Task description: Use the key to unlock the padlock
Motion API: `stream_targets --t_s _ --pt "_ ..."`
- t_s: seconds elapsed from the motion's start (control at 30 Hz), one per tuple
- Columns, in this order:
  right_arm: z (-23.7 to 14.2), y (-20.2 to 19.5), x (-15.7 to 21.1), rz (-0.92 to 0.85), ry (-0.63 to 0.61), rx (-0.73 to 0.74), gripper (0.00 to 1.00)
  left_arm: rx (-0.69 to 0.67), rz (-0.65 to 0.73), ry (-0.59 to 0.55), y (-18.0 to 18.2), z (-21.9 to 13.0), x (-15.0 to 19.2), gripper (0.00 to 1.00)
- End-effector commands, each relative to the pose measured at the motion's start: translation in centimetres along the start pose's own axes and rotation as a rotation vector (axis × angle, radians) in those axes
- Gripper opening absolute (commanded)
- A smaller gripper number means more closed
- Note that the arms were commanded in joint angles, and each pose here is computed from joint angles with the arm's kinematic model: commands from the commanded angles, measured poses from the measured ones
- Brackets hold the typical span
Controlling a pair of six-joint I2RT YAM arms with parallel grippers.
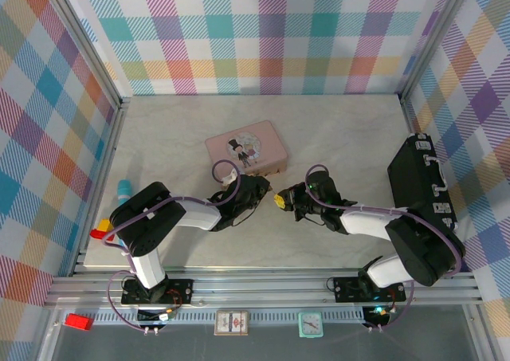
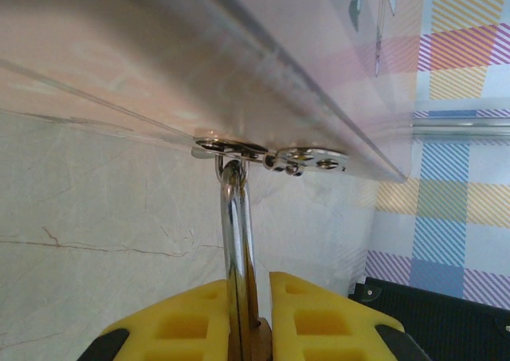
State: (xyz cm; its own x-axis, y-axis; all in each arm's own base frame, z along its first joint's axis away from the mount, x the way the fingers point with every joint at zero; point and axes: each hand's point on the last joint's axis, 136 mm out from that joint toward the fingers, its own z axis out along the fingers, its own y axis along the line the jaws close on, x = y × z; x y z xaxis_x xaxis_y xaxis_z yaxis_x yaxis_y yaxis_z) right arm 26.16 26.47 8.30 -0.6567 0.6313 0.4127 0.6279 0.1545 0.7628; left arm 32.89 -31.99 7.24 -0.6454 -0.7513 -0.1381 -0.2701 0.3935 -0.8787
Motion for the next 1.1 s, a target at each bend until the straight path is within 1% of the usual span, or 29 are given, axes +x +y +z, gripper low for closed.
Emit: stream_targets --t_s 0.0,0.43,1.07 --pt "0.2 -0.2 0.1 -0.009 0.009 0.006 0.00 -0.068 -0.061 0.217 2.3 -0.1 5.2 0.00" --pt "1.1 0.2 0.4 -0.009 0.038 -0.007 0.00 -0.057 -0.063 0.231 1.9 0.0 5.5 0.00" --pt "0.9 1.4 0.8 -0.031 0.042 -0.024 0.00 -0.058 -0.061 0.238 1.9 0.2 5.7 0.00"
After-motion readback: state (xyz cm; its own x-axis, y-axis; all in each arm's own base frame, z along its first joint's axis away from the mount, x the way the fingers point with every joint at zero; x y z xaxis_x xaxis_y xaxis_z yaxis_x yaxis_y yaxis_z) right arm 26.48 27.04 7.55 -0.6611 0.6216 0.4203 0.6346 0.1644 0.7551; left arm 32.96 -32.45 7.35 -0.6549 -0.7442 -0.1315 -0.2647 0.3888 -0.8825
